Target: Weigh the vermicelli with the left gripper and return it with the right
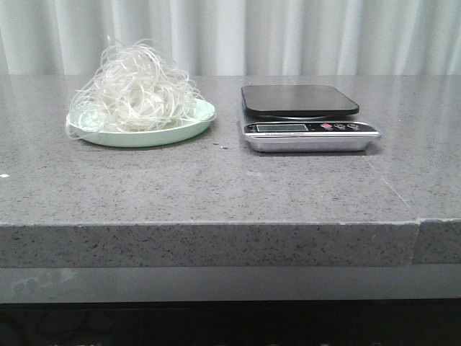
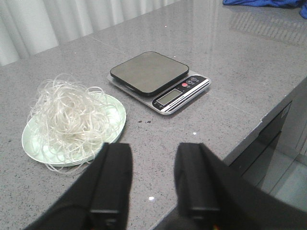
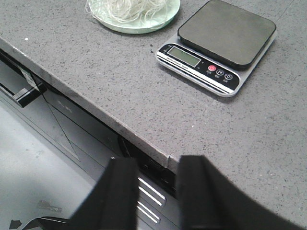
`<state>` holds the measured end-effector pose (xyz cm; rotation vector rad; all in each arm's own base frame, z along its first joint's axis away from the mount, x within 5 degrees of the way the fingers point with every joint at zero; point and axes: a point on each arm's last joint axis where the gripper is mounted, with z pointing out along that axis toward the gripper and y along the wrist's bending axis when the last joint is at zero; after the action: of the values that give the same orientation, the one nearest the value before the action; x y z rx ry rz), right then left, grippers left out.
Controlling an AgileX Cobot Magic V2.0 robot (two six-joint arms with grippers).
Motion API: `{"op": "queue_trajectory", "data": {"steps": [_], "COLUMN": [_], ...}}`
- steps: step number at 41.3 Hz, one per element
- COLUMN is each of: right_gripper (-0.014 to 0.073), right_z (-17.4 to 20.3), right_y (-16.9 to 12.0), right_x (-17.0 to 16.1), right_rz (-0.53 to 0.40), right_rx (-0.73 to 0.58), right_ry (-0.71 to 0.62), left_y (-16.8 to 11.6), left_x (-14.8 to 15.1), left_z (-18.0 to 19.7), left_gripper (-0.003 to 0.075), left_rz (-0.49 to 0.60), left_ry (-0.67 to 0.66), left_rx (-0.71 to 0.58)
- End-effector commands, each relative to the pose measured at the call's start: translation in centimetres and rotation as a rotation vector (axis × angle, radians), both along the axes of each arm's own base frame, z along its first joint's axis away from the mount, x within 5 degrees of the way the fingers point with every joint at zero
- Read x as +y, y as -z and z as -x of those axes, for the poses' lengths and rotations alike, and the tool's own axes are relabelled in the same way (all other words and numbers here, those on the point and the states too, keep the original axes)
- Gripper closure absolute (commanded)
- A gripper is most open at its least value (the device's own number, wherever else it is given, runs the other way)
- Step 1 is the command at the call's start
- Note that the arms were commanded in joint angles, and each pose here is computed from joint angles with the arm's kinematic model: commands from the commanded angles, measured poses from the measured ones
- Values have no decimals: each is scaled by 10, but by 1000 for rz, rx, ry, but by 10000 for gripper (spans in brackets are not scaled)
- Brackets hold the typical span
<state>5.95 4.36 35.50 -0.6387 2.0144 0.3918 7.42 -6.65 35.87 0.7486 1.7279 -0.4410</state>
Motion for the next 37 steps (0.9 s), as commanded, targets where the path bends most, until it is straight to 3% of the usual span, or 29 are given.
{"op": "queue_trajectory", "data": {"steps": [1,4,30,37], "right_gripper": [435,445,442,442], "right_z": [-3,-3,-3,-3], "right_y": [-11,-11,-12,-11], "right_x": [0,0,0,0], "right_rz": [-37,-37,-38,-37], "right_rx": [-75,-75,-77,-75], "right_ry": [8,8,8,8], "left_y": [-14,-14,-14,-12], "left_x": [-1,-1,0,14], "left_z": [0,0,1,2], "left_gripper": [543,582,579,579], "left_rz": [73,73,76,86], "left_ry": [4,4,4,-104], "left_rx": [-55,-55,-59,-113]}}
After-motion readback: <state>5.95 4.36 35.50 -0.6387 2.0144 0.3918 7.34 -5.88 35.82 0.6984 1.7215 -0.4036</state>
